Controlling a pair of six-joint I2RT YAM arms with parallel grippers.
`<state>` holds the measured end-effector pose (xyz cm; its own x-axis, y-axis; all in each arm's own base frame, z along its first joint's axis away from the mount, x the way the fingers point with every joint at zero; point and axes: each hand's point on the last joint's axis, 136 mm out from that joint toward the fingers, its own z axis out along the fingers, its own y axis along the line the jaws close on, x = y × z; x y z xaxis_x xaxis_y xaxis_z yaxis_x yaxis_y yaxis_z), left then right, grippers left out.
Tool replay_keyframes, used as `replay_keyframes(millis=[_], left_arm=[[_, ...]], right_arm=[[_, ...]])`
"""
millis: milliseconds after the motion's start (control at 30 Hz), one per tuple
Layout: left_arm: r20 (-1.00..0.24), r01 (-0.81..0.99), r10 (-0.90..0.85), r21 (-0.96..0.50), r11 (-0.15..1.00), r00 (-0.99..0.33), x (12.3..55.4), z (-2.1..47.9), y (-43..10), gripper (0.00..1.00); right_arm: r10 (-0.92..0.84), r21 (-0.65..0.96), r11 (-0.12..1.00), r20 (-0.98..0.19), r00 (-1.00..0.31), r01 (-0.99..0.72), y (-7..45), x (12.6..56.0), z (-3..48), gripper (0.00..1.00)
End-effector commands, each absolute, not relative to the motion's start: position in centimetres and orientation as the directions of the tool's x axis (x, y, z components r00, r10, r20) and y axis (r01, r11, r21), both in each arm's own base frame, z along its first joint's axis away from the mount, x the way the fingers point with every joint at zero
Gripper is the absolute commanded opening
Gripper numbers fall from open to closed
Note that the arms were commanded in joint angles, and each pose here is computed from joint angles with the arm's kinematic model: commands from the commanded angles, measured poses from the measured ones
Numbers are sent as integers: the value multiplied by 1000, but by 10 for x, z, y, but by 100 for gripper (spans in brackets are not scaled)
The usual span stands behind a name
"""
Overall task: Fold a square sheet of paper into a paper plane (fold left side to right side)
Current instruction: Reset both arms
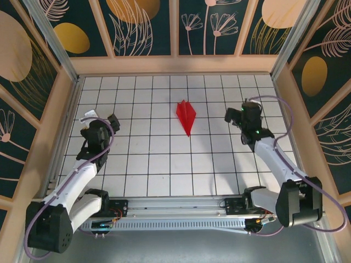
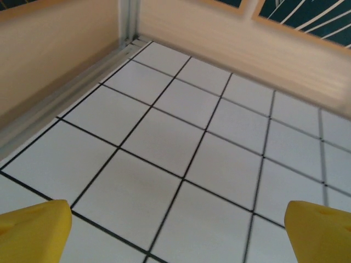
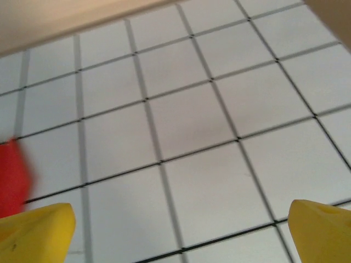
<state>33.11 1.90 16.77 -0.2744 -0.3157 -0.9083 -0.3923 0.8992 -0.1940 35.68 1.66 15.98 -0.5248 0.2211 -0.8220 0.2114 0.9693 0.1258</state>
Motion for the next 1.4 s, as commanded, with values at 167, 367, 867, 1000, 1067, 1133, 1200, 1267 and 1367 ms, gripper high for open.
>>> replay_keyframes(millis=[167,367,867,1000,1067,1133,1200,1267,1367], left_arm=[[-970,-429,-160,-67,901,-184,334,157,48,99],[-982,-359,-105,-41,932,-159,342,146,40,99],[-999,-152,-25,-19,988,-37,364,158,10,99],[-999,-152,-34,-34,988,1,361,147,14,99],[-997,-165,-41,-31,986,-58,368,140,15,99],[-995,-177,-68,-55,983,-71,375,138,22,99],[-994,-183,-84,-70,981,-74,376,137,26,99],[-994,-181,-83,-68,981,-77,376,137,26,99],[-994,-182,-82,-67,981,-74,376,137,26,99]], right_arm=[[153,100,974,-952,-266,204,-21,356,142,99],[106,92,990,-983,-147,103,-9,362,140,99],[124,122,992,-987,-102,22,-11,376,127,99],[115,113,993,-988,-102,28,-10,376,127,99],[115,112,993,-988,-100,28,-10,376,127,99],[112,109,994,-989,-101,29,-10,376,127,99],[112,109,994,-989,-100,28,-9,376,127,99],[113,110,994,-989,-100,27,-9,376,127,99],[112,110,994,-989,-101,27,-9,376,127,99]])
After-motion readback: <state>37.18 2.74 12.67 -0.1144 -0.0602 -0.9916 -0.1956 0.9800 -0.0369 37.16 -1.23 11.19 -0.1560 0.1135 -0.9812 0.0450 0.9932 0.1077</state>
